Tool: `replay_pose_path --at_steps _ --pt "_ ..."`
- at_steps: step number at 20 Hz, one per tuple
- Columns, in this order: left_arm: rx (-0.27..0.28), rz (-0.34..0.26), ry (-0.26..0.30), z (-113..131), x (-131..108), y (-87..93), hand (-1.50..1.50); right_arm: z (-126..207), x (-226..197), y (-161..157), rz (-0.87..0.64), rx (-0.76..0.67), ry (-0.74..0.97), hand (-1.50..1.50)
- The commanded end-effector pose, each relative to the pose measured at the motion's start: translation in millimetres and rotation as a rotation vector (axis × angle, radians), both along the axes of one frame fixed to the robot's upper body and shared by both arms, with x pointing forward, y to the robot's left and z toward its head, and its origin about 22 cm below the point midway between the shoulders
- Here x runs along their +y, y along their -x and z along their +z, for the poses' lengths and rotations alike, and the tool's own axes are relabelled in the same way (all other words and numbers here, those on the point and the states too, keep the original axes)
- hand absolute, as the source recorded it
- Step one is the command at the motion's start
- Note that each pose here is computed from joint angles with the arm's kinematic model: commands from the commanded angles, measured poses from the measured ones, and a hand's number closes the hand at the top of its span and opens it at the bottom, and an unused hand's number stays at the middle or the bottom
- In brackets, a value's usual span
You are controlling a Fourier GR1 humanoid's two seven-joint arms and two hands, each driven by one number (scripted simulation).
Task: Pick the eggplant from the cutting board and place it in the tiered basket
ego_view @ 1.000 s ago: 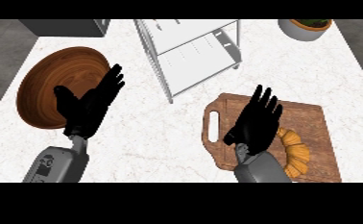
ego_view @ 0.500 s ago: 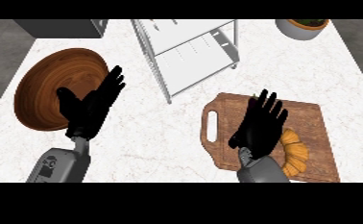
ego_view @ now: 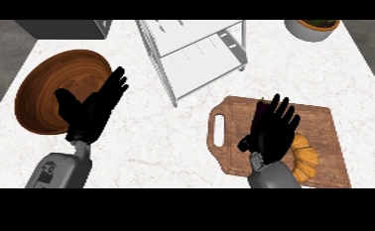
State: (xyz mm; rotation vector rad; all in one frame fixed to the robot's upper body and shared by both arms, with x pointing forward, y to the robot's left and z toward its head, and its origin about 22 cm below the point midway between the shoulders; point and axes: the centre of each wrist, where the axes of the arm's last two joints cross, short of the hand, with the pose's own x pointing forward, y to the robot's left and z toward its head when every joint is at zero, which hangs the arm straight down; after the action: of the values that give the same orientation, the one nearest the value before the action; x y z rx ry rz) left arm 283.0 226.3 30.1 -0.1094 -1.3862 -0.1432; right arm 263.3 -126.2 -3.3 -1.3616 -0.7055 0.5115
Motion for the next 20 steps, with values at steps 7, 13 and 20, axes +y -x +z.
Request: replay_pose_path --at_steps 7,13,20 --pt "0.000 0.001 0.005 -5.8 17.9 -7.5 0.00 -22.1 -33.1 -15.7 -0.213 -0.041 -0.078 -1.50" --pt "-0.008 0.013 -0.001 -8.3 18.4 -5.0 0.00 -25.0 -29.8 -16.3 -0.229 -0.031 -0.088 -1.50" --pt "0.002 -0.019 -0.021 -10.0 5.0 10.7 0.00 -51.2 -24.2 -4.1 -0.181 0.008 -0.103 -1.50"
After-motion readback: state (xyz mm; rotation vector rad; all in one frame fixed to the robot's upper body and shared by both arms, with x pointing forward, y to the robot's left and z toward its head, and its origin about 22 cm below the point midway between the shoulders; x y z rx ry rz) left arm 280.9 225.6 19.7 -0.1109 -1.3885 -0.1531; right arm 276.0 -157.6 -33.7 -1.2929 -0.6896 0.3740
